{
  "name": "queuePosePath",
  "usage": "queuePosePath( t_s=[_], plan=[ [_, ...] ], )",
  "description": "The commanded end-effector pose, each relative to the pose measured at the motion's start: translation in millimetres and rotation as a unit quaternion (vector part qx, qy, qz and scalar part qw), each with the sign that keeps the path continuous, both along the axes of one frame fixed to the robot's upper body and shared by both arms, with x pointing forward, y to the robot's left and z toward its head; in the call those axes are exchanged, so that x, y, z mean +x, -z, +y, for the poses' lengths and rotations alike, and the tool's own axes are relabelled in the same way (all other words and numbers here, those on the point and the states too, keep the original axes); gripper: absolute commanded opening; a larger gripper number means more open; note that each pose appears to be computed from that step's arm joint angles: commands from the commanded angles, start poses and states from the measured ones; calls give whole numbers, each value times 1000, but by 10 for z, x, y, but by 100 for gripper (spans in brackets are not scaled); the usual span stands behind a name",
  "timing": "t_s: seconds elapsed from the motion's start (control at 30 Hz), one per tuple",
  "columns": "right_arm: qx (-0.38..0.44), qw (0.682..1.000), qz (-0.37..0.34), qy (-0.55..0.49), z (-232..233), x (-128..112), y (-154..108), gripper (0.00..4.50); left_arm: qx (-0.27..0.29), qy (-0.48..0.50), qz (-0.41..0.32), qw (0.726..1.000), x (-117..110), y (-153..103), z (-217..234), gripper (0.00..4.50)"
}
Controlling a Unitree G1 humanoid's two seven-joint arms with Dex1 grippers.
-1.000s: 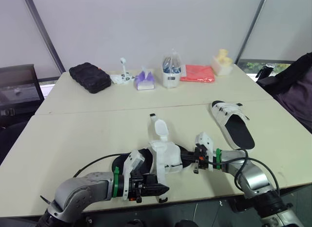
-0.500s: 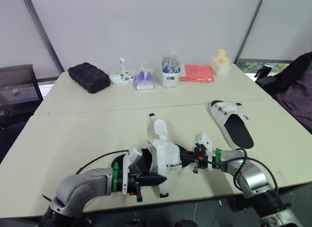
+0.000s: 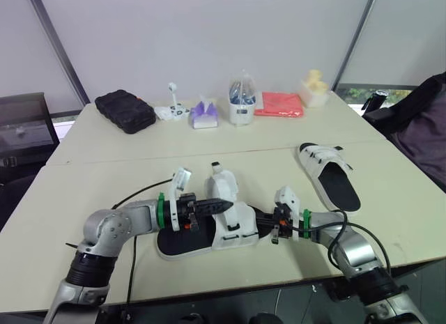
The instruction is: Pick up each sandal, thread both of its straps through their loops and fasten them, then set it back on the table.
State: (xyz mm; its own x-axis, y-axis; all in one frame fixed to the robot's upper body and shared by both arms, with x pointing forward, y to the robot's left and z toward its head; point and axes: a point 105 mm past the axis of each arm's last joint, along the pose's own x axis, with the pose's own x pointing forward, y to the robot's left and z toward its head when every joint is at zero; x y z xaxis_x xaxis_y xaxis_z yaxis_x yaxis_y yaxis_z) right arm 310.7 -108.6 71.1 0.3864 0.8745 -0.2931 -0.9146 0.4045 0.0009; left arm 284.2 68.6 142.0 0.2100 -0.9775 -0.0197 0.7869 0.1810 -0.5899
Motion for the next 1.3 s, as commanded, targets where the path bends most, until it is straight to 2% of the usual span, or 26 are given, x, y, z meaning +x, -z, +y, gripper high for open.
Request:
queuePosePath(
  t_s=[0.03,0.37,0.5,0.67,0.83,0.93,1.0,1.07,1.17,1.27,1.3],
  plan=[
    [-31,998,42,25,-46,-35,289,0,-2,24,-16,1000,-25,-99,8,7],
    [-28,998,43,32,-42,-50,307,0,28,42,-14,999,-120,13,5,7],
    [-25,998,42,35,-32,-35,304,0,77,38,-41,995,-133,172,0,7],
    [-24,998,42,36,-31,-35,306,0,83,36,-62,994,-120,176,-18,7],
    [-24,998,43,35,-35,-44,313,0,107,67,-98,987,-225,198,-59,7],
    [-25,998,44,35,-37,-45,319,0,96,63,-108,987,-235,150,-65,7],
    [-26,998,44,34,-38,-53,327,0,85,55,-110,989,-233,114,-60,63],
    [-26,998,45,33,-31,-60,331,0,76,49,-109,990,-241,86,-47,139],
    [-25,998,45,31,-20,-67,335,0,81,37,-111,990,-248,124,-30,304],
    [-26,998,46,29,-16,-66,337,0,84,10,-110,990,-208,140,-5,448],
    [-27,998,46,28,-16,-64,337,0,82,5,-109,991,-200,125,5,448]
  ],
)
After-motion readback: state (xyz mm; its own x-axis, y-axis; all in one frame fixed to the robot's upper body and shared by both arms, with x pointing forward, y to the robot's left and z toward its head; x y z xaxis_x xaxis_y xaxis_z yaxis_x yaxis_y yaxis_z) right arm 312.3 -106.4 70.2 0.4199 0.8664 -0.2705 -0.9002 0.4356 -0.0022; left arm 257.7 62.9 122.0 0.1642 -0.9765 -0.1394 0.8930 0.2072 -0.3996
